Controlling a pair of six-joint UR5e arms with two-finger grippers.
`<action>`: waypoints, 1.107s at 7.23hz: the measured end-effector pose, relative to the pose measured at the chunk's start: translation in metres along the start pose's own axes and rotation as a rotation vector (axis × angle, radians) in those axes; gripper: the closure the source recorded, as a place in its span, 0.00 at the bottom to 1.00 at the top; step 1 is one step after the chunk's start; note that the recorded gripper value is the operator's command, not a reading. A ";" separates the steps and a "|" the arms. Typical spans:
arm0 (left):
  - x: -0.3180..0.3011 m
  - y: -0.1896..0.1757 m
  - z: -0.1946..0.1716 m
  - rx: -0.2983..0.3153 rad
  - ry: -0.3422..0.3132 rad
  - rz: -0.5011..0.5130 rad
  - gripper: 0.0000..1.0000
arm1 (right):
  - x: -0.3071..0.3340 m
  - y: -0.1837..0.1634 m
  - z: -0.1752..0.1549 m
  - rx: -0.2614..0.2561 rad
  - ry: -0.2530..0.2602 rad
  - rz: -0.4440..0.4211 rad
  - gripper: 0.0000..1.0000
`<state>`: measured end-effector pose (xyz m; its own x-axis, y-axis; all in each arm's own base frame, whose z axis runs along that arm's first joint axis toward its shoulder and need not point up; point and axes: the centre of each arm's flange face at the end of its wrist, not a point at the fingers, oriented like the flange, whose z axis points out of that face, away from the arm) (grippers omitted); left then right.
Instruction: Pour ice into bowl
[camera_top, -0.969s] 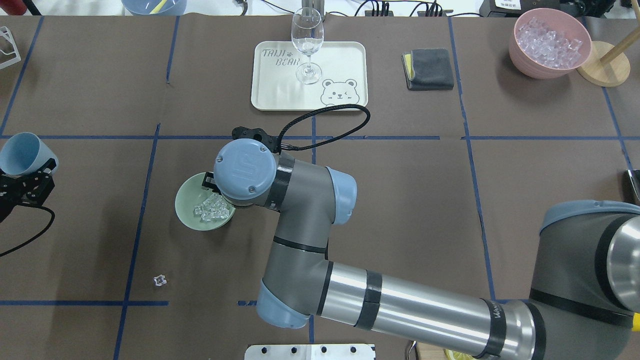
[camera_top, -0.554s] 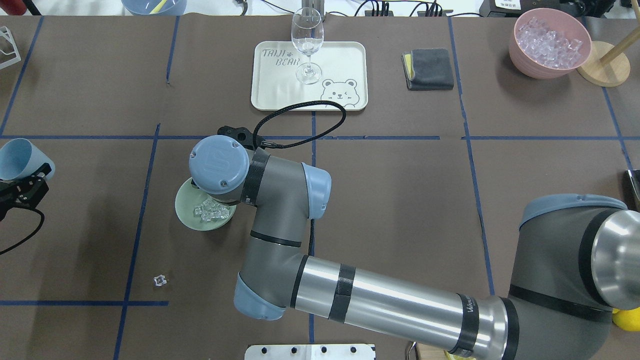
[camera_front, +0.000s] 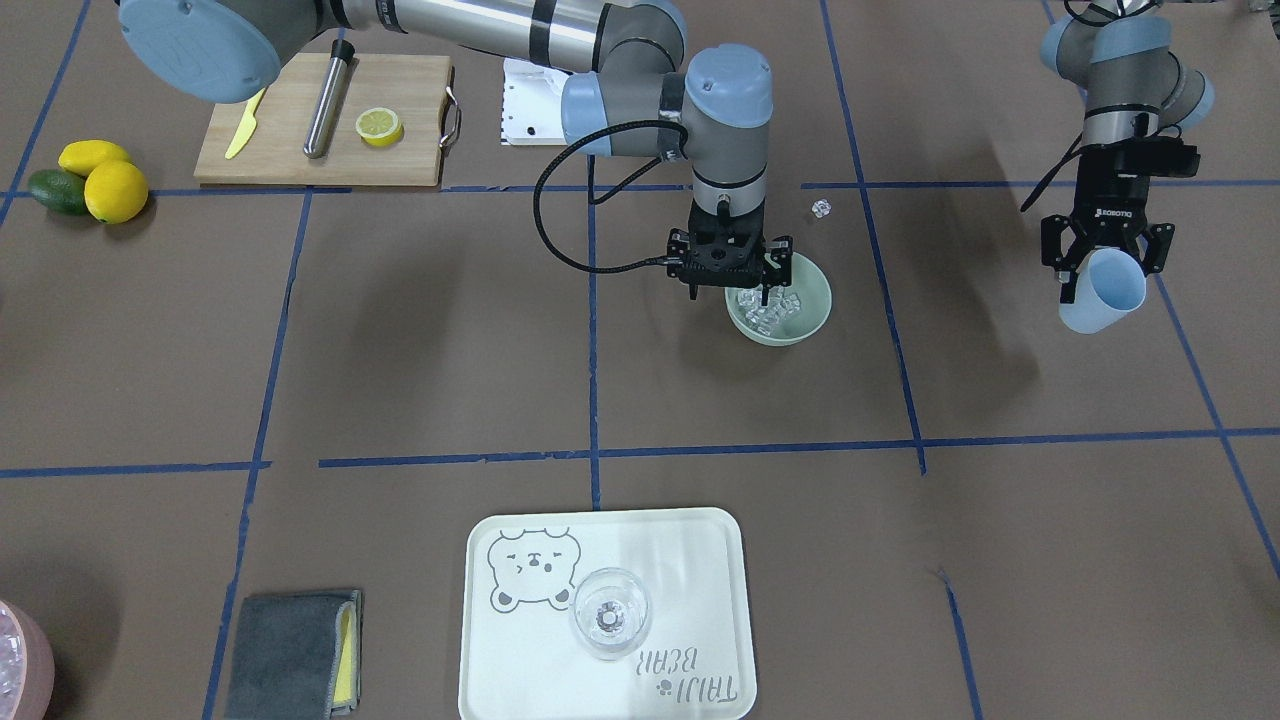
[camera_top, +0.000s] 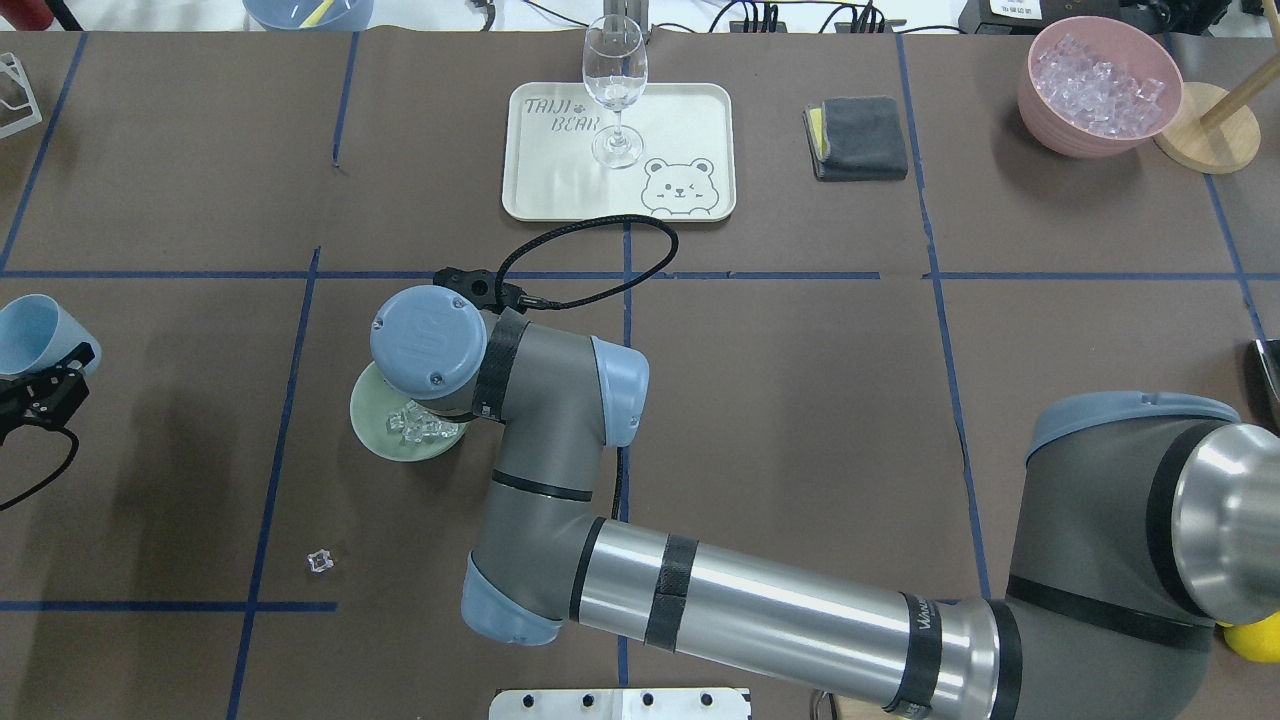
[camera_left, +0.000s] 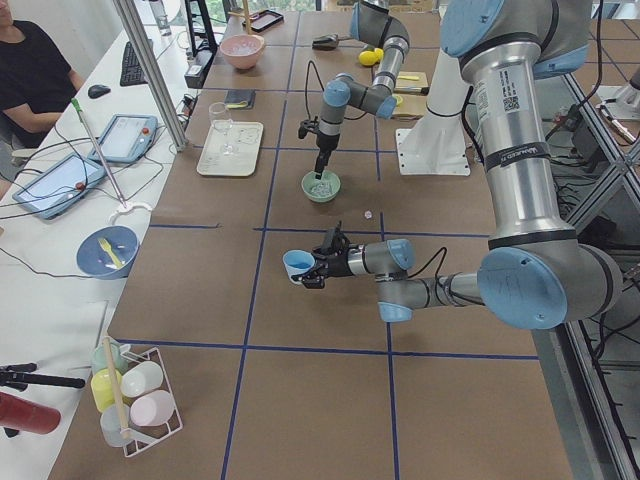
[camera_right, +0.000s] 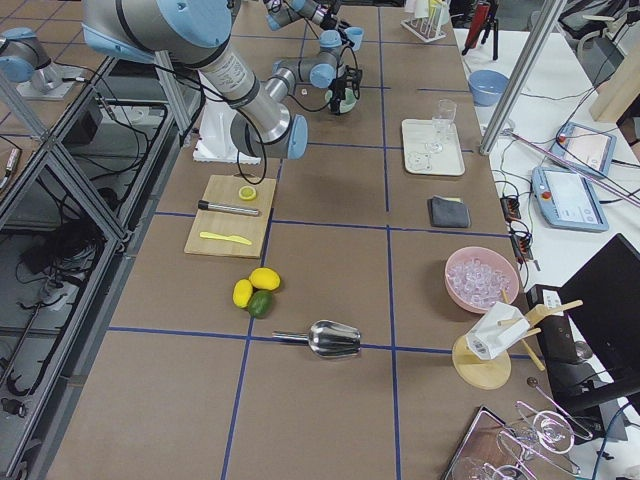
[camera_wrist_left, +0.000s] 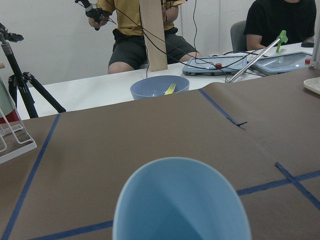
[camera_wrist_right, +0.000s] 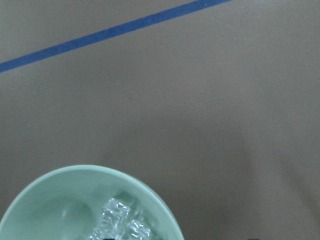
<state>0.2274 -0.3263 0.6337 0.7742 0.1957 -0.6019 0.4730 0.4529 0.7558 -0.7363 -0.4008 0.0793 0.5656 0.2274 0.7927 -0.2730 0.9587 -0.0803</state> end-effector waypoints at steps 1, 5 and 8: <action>-0.001 0.003 0.000 -0.015 0.006 0.004 1.00 | 0.000 0.004 0.002 -0.004 0.001 -0.003 0.90; 0.001 0.006 0.001 -0.033 0.020 0.006 1.00 | 0.000 0.008 0.003 -0.015 -0.001 -0.012 1.00; 0.001 0.009 0.002 -0.038 0.018 -0.023 1.00 | -0.023 -0.013 -0.038 -0.026 -0.064 0.002 1.00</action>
<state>0.2331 -0.3243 0.6404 0.7554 0.1999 -0.6240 0.4742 0.4903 0.7312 -0.7161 -0.4123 0.0396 0.5137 0.2191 0.8295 -0.2539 0.9624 -0.0970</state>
